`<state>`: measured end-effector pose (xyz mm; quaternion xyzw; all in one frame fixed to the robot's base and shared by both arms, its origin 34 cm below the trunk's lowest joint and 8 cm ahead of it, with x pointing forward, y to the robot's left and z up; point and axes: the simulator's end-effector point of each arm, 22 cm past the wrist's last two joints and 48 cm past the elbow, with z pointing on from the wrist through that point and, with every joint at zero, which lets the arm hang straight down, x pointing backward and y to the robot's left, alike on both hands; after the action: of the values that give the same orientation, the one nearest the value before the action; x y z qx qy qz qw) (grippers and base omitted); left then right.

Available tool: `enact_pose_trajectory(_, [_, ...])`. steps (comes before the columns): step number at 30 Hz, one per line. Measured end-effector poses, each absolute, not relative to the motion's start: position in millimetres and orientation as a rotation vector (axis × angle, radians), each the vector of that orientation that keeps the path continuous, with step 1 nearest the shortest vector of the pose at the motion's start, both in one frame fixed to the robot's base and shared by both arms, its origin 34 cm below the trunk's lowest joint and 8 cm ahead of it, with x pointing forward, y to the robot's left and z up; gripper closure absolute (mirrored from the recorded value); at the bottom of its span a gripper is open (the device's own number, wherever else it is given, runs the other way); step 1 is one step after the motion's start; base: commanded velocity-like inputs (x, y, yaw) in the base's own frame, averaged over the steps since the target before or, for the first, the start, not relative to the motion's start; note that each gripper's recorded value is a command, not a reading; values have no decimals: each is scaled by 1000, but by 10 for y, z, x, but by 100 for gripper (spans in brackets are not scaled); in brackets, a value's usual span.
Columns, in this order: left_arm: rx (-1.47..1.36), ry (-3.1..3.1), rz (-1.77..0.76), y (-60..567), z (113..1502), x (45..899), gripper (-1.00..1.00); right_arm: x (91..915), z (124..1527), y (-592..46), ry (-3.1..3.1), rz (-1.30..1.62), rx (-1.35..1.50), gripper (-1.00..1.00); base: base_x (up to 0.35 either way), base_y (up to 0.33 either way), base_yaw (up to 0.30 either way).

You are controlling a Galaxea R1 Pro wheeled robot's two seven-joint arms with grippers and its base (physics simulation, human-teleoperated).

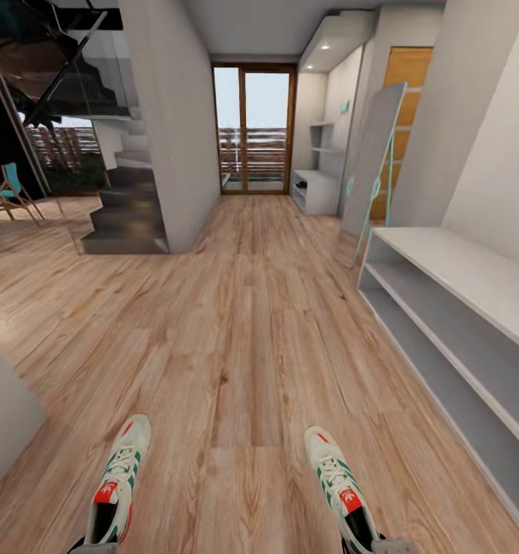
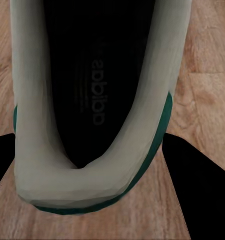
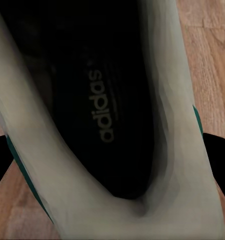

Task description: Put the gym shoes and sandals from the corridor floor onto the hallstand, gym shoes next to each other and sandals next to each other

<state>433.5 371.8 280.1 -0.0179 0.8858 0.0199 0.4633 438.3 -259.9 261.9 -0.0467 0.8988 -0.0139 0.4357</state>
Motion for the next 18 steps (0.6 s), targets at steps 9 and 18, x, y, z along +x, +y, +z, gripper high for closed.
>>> enact_pose_trajectory(9, [-44, 2177, 49, 3718, 2801, 4335, 100, 4390, 2623, -2602, 2236, -35, -115, 100, 337, 0, 0])
enact_pose_trajectory(18, [-44, 2178, 49, 3717, 2800, 4335, 100, 4382, 2619, -2606, 2237, -36, -113, 100, 337, 0, 0])
